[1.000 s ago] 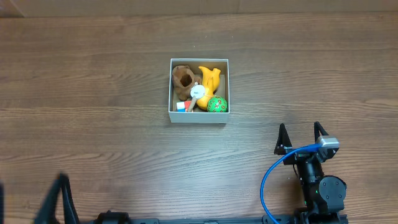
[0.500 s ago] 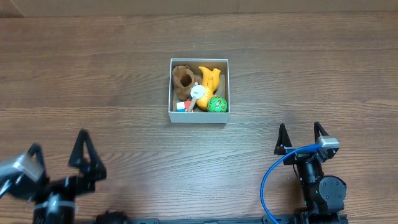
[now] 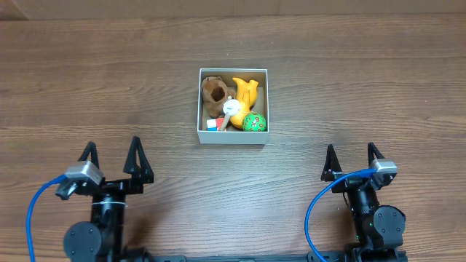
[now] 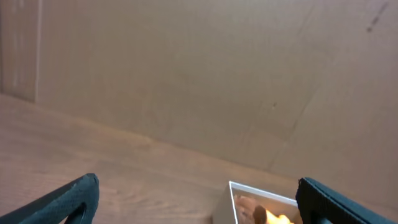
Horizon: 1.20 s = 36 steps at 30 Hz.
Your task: Pack container
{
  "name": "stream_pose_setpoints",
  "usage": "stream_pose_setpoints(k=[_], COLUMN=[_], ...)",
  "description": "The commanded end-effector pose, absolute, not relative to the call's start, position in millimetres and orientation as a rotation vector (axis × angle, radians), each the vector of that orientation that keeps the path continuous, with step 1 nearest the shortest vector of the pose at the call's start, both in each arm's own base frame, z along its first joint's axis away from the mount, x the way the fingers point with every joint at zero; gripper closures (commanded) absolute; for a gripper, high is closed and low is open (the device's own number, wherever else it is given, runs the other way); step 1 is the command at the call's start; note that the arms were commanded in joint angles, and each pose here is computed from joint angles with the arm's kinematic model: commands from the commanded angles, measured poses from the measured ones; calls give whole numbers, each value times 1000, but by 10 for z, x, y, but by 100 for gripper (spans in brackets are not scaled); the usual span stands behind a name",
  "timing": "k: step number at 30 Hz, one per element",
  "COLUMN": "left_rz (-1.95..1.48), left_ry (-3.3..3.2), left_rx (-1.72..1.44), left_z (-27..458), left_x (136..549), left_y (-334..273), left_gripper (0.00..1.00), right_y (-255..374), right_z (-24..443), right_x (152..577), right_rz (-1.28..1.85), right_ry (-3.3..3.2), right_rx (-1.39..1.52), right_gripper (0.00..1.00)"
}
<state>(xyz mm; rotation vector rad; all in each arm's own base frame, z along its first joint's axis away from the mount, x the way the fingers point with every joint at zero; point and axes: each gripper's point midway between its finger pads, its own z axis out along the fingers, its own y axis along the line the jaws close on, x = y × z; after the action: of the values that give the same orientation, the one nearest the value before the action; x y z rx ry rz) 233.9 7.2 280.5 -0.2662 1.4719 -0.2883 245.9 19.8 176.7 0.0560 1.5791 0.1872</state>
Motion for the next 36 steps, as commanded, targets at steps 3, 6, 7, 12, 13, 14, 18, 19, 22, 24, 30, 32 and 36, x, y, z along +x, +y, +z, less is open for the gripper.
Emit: stream_pose_setpoints(k=[3, 6, 7, 12, 13, 14, 18, 19, 22, 24, 30, 32, 36], left_rz=[-297, -300, -299, -293, -289, -284, -233, -217, -158, -130, -69, -50, -22], left_ry=[1454, 1457, 1460, 1466, 1470, 1475, 1493, 1496, 1506, 1507, 1519, 1516, 1513], left_rx=[-238, -235, -236, -224, -213, -203, -140, -126, -71, -45, 58, 108, 149], left_z=[2441, 2327, 2291, 2121, 2094, 2071, 2014, 2007, 1983, 1977, 1917, 1917, 1915], left_x=[2446, 2463, 2463, 2455, 2456, 2459, 2467, 2468, 2470, 2471, 2477, 2475, 2474], left_y=[51, 46, 46, 33, 20, 10, -19, -19, -20, -20, -95, -148, -177], left_gripper=[0, 0, 0, 0, 0, 0, 0, 0, 0, 0, 0, 0, 0], right_y=[187, 187, 187, 187, 187, 187, 187, 187, 187, 187, 187, 187, 187], right_z=[1756, 1756, 1756, 1756, 1757, 1756, 1756, 1756, 1757, 1756, 1757, 1757, 1756], right_x=[2459, 2459, 2459, 2459, 2459, 2459, 2459, 2459, 2459, 2459, 2459, 2459, 2459], right_rz=[182, 182, 182, 182, 182, 182, 182, 182, 182, 182, 182, 182, 182], right_ry=[1572, 1572, 1572, 1572, 1572, 1572, 1572, 1572, 1572, 1572, 1572, 1572, 1572], right_rx=[56, 56, 56, 56, 56, 56, 56, 56, 56, 56, 56, 56, 56], right_gripper=[0, 0, 0, 0, 0, 0, 0, 0, 0, 0, 0, 0, 0])
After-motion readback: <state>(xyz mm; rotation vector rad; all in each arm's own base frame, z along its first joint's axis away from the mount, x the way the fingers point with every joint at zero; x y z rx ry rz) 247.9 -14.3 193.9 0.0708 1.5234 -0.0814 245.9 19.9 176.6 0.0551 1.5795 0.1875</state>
